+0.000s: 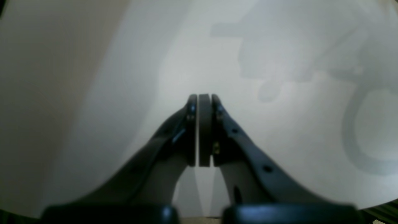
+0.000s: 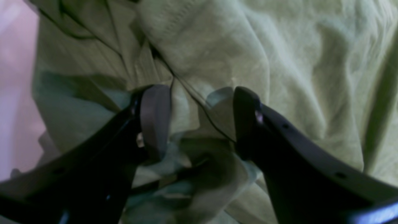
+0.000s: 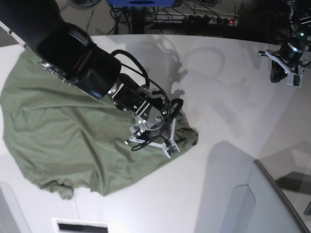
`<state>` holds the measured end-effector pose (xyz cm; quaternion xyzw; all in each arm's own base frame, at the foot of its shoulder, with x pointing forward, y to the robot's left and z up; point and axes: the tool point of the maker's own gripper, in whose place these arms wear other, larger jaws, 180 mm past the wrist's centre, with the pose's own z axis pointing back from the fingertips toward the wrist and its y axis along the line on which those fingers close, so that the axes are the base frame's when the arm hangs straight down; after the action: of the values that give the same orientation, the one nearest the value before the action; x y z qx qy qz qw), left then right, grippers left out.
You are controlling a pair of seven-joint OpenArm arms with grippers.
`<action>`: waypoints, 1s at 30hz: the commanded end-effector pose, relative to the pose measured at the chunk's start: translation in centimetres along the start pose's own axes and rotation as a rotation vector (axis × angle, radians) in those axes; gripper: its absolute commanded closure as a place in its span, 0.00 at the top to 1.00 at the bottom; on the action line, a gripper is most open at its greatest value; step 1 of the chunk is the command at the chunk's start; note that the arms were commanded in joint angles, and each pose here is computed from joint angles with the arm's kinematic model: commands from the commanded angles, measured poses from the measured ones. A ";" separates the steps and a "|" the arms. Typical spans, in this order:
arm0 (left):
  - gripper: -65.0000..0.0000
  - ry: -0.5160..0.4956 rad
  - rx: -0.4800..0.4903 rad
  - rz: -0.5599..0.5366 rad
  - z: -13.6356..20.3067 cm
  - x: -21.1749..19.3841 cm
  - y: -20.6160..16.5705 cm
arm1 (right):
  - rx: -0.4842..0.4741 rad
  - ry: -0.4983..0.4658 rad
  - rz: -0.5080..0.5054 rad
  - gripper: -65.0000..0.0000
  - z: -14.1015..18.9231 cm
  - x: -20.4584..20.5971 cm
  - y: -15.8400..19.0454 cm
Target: Layout the t-shirt on the table in an organized manner, then fold the t-shirt properly
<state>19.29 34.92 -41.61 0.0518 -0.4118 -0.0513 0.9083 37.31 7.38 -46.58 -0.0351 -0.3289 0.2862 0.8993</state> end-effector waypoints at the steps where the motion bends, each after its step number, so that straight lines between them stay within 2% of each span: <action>1: 0.00 -0.038 0.018 -0.011 0.3 1.2 0.9 | -0.013 -0.070 0.000 0.46 0.4 3.0 -0.6; 16: 0.00 -0.034 0.017 -0.014 0.4 1.1 0.9 | -0.016 -0.127 0.001 0.46 1.1 5.8 -1.2; 20: 0.00 -0.034 0.017 -0.014 0.4 1.1 0.9 | -0.044 -0.084 0.008 0.46 0.2 4.5 -2.3; 24: 0.00 -0.034 0.017 -0.012 0.4 1.0 0.9 | -0.032 -0.072 0.005 0.46 0.2 3.7 -1.7; 27: 0.00 -0.032 0.017 -0.011 0.4 1.0 0.9 | 0.005 -0.114 -0.005 0.46 1.2 4.9 -0.2; 30: 0.00 -0.032 0.017 -0.011 0.4 1.0 0.9 | 0.006 -0.127 -0.005 0.46 1.3 5.4 -0.3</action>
<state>19.06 34.89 -41.71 0.0510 -0.4092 -0.0523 0.9095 38.16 9.56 -44.31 -0.0106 -0.3546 0.2903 0.8887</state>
